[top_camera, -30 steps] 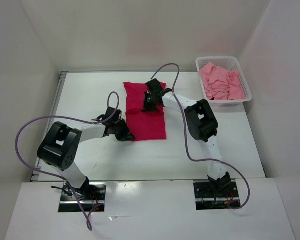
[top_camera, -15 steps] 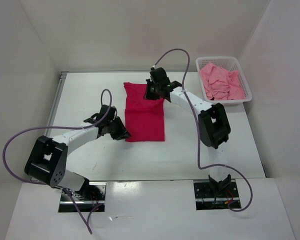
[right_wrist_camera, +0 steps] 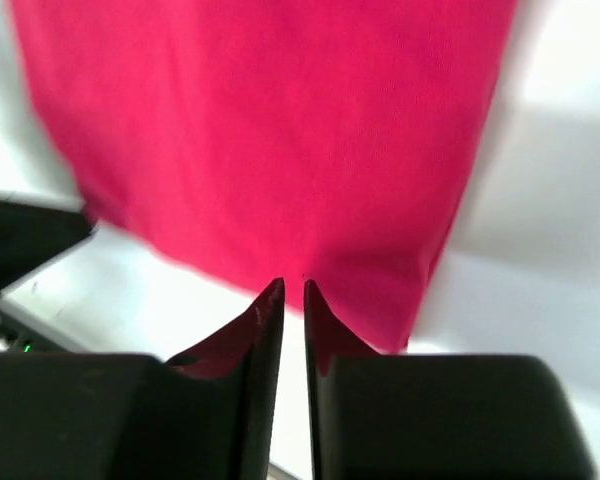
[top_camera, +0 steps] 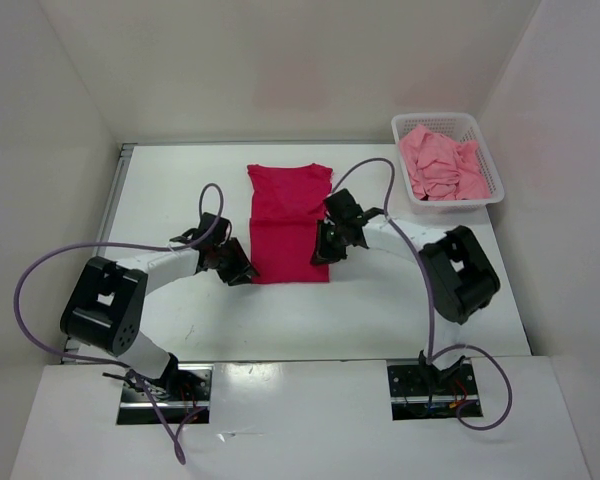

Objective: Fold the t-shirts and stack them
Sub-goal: Grab one side of the 2/3 rectangular tshirt with both arms

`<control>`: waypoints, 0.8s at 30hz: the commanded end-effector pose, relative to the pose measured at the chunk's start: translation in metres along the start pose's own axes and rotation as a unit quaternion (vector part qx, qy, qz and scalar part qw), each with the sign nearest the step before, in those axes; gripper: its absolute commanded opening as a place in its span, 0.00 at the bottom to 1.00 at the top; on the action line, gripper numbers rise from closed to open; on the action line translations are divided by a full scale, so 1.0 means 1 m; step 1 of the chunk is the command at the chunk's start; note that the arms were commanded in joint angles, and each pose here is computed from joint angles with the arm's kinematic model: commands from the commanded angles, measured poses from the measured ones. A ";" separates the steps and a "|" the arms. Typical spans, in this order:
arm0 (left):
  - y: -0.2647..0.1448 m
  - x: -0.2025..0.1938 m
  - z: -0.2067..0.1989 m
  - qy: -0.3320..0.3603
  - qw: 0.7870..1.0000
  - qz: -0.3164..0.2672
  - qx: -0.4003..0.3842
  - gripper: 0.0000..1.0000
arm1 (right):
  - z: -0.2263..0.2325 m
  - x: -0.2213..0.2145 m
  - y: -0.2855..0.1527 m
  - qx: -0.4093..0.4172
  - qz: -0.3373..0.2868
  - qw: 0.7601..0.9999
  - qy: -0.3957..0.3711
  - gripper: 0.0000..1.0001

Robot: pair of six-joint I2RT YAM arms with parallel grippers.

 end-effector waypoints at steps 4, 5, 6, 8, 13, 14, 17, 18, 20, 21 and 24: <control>0.010 0.002 0.010 0.007 1.000 0.000 0.008 0.41 | -0.020 -0.017 -0.021 0.020 -0.016 0.999 0.040 0.21; 0.011 0.002 0.014 0.001 1.000 0.005 0.015 0.41 | -0.025 -0.020 -0.019 0.011 -0.015 0.999 0.048 0.21; 0.011 0.003 0.015 0.001 1.000 0.001 0.020 0.41 | -0.028 -0.023 -0.018 0.008 -0.012 0.999 0.049 0.21; 0.011 0.004 0.016 0.001 1.000 -0.004 0.026 0.37 | -0.031 -0.023 -0.018 -0.005 -0.014 0.999 0.051 0.23; 0.015 0.003 0.020 0.000 1.000 -0.005 0.030 0.35 | -0.037 -0.024 -0.023 -0.008 -0.028 0.998 0.059 0.40; 0.015 0.003 0.020 0.000 1.000 -0.005 0.030 0.33 | -0.039 -0.026 -0.019 -0.011 -0.018 0.998 0.061 0.40; 0.015 0.004 0.018 0.002 1.000 -0.005 0.024 0.31 | -0.044 -0.029 -0.008 -0.019 -0.005 0.997 0.069 0.40; 0.017 0.003 0.019 0.000 1.000 -0.002 0.027 0.30 | -0.046 -0.030 -0.007 -0.019 -0.005 0.997 0.069 0.40; 0.017 0.003 0.018 0.006 1.000 -0.002 0.021 0.24 | -0.047 -0.031 -0.003 -0.019 -0.005 0.997 0.075 0.30; 0.017 0.003 0.018 0.006 1.000 -0.002 0.021 0.21 | -0.046 -0.029 -0.003 -0.015 -0.008 0.997 0.074 0.27; 0.016 0.006 0.013 0.014 1.000 -0.003 0.006 0.11 | -0.043 -0.028 -0.003 -0.006 -0.009 0.997 0.078 0.12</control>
Point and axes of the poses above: each gripper's point midway between its finger pads, its own y axis out along the fingers, its own z axis along the line the jaws close on, x = y × z, the point moved 6 cm from there along -y, back along the fingers, and after that the axes turned 11 degrees about y, right-handed, at the moved point
